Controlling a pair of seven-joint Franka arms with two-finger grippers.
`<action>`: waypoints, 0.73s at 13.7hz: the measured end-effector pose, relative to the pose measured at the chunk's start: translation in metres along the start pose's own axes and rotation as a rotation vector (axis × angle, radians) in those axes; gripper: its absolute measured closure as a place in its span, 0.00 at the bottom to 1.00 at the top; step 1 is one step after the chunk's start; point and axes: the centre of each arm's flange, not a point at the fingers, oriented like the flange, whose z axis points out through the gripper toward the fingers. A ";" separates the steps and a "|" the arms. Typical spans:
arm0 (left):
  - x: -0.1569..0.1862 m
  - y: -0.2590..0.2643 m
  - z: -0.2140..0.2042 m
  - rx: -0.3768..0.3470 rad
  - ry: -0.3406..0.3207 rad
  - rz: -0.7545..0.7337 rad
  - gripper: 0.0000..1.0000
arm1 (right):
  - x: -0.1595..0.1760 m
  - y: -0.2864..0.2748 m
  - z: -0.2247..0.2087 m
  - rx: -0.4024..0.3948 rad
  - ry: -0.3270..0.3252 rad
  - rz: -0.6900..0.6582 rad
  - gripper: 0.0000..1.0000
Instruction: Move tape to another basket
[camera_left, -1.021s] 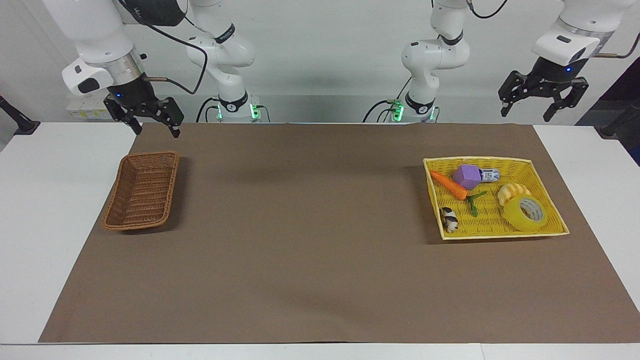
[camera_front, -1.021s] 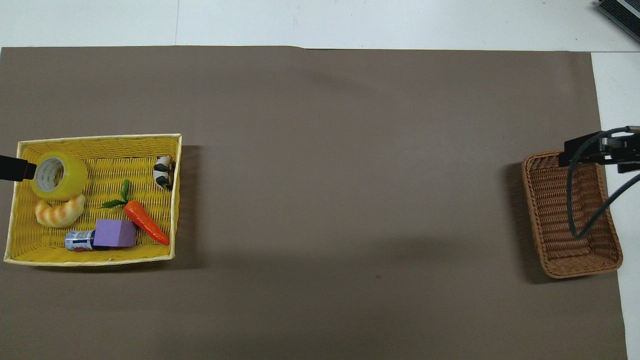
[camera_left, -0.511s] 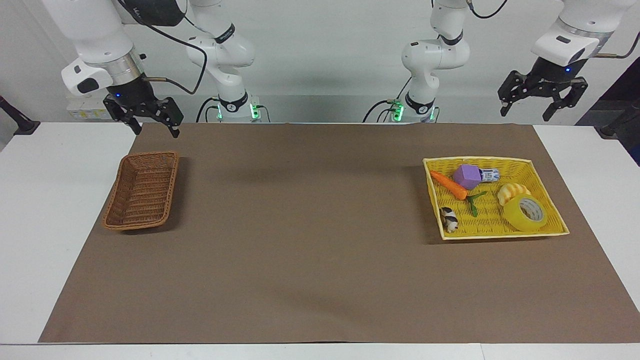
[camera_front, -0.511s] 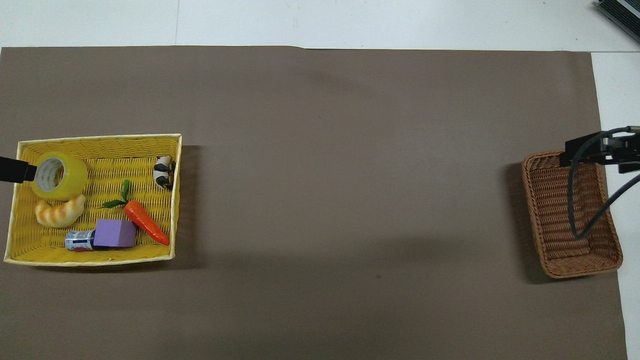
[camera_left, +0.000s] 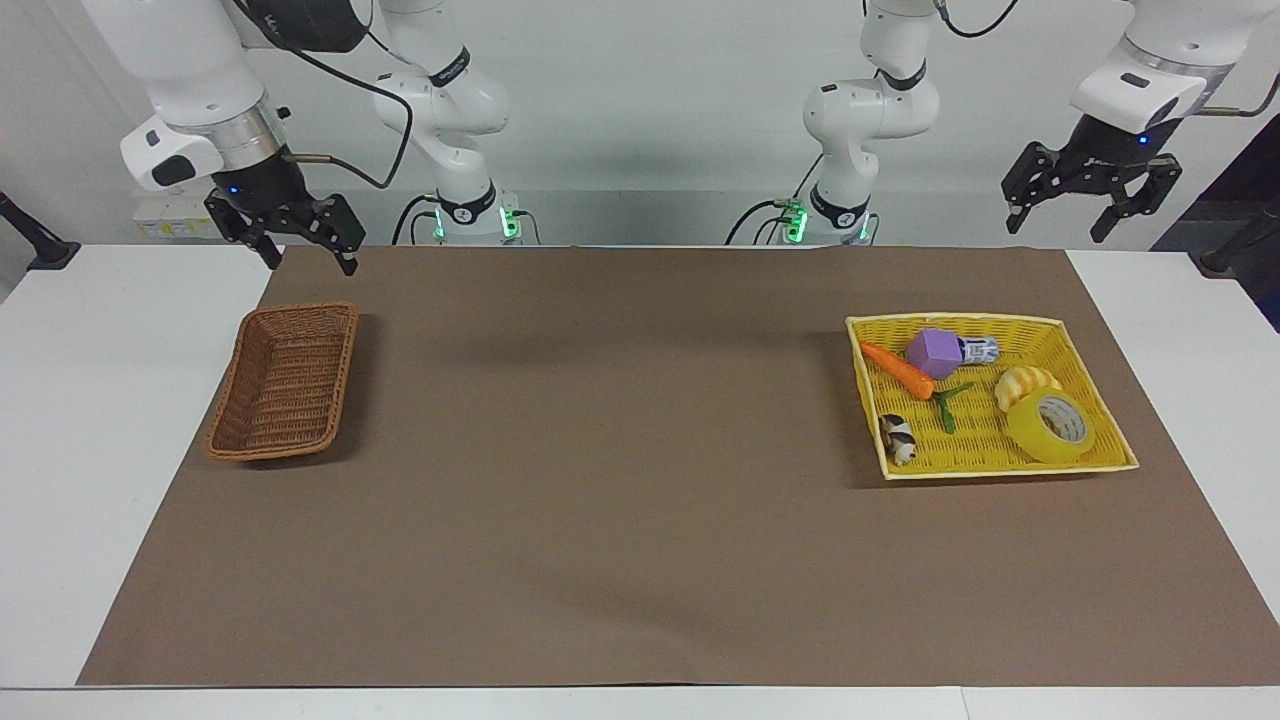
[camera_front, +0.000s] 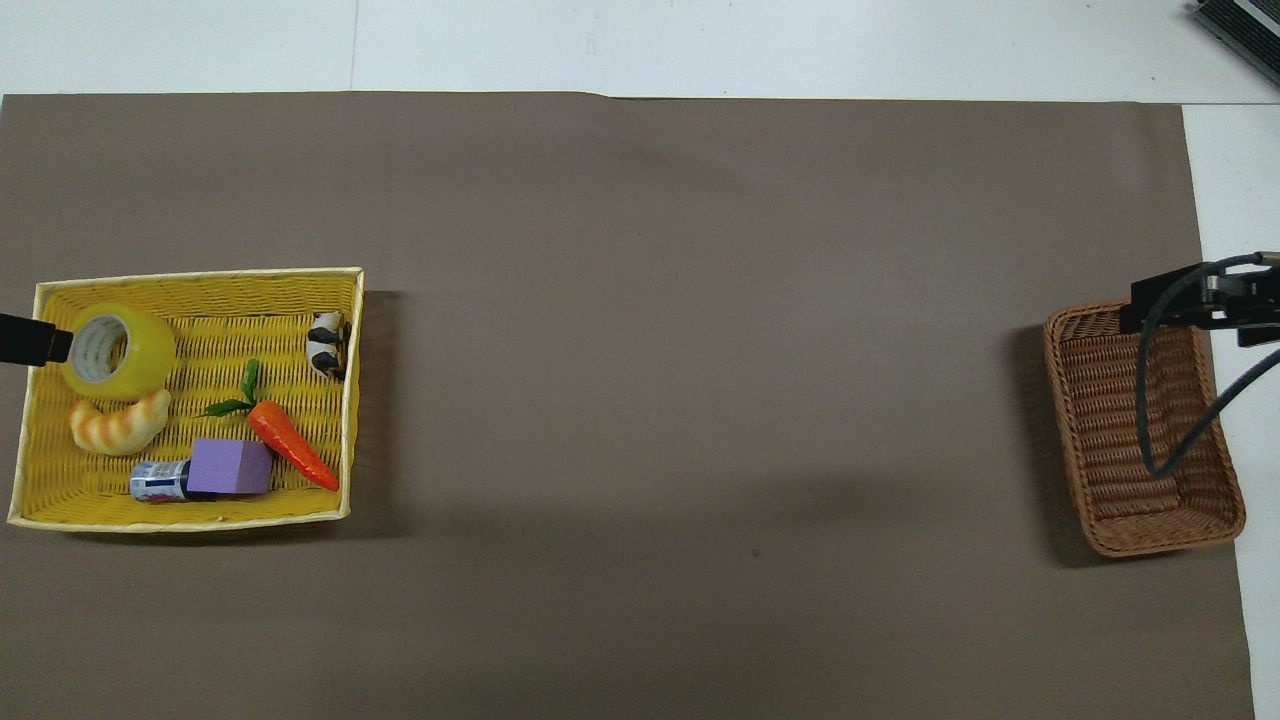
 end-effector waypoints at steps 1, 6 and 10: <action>0.001 -0.004 0.002 0.002 0.007 -0.004 0.00 | 0.000 0.000 0.000 0.000 0.000 0.000 0.00; 0.001 -0.054 0.033 0.019 0.036 0.033 0.00 | 0.000 0.000 0.000 0.000 0.000 0.001 0.00; 0.008 -0.107 0.083 0.035 0.059 0.003 0.00 | 0.000 0.001 0.000 0.000 0.000 0.001 0.00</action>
